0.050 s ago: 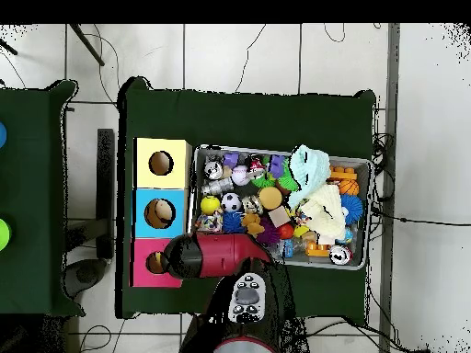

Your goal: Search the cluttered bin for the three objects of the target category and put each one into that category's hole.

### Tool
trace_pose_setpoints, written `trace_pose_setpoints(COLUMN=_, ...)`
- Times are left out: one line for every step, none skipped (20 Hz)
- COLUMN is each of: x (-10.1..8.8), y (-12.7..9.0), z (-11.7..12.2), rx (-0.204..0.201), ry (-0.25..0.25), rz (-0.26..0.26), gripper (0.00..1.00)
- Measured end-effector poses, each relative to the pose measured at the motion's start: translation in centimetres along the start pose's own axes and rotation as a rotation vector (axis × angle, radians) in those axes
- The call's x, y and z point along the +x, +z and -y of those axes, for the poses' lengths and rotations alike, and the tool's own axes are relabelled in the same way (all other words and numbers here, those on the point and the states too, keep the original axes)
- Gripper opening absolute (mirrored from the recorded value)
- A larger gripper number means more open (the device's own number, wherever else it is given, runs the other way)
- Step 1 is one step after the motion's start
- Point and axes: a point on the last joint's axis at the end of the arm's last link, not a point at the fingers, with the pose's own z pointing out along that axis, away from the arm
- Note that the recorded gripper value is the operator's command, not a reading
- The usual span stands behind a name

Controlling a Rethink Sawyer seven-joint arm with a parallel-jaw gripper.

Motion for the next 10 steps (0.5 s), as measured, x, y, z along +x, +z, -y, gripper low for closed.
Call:
trace_pose_setpoints(x=-0.1, y=-0.3, z=-0.2, rx=0.000, ry=-0.002, rz=-0.002, gripper=0.00)
trace_pose_setpoints(x=-0.1, y=-0.4, z=-0.3, rx=0.000, ry=-0.003, rz=-0.002, gripper=0.00)
trace_pose_setpoints(x=-0.1, y=-0.5, z=-0.3, rx=0.000, ry=-0.003, rz=-0.003, gripper=0.00)
trace_pose_setpoints(x=-0.2, y=-0.8, z=-0.6, rx=0.001, ry=-0.006, rz=-0.005, gripper=0.00)
trace_pose_setpoints(x=-0.3, y=-1.0, z=-0.7, rx=0.000, ry=-0.008, rz=-0.005, gripper=0.00)
trace_pose_setpoints(x=-0.3, y=-1.1, z=-0.8, rx=0.001, ry=-0.009, rz=-0.005, gripper=0.00)
trace_pose_setpoints(x=-0.4, y=-1.2, z=-0.9, rx=0.001, ry=-0.011, rz=-0.006, gripper=0.00)
trace_pose_setpoints(x=-0.4, y=-1.3, z=-1.0, rx=0.001, ry=-0.012, rz=-0.006, gripper=0.00)
trace_pose_setpoints(x=-0.5, y=-1.5, z=-1.2, rx=0.001, ry=-0.015, rz=-0.006, gripper=0.00)
trace_pose_setpoints(x=-0.5, y=-1.6, z=-1.2, rx=0.002, ry=-0.016, rz=-0.006, gripper=0.00)
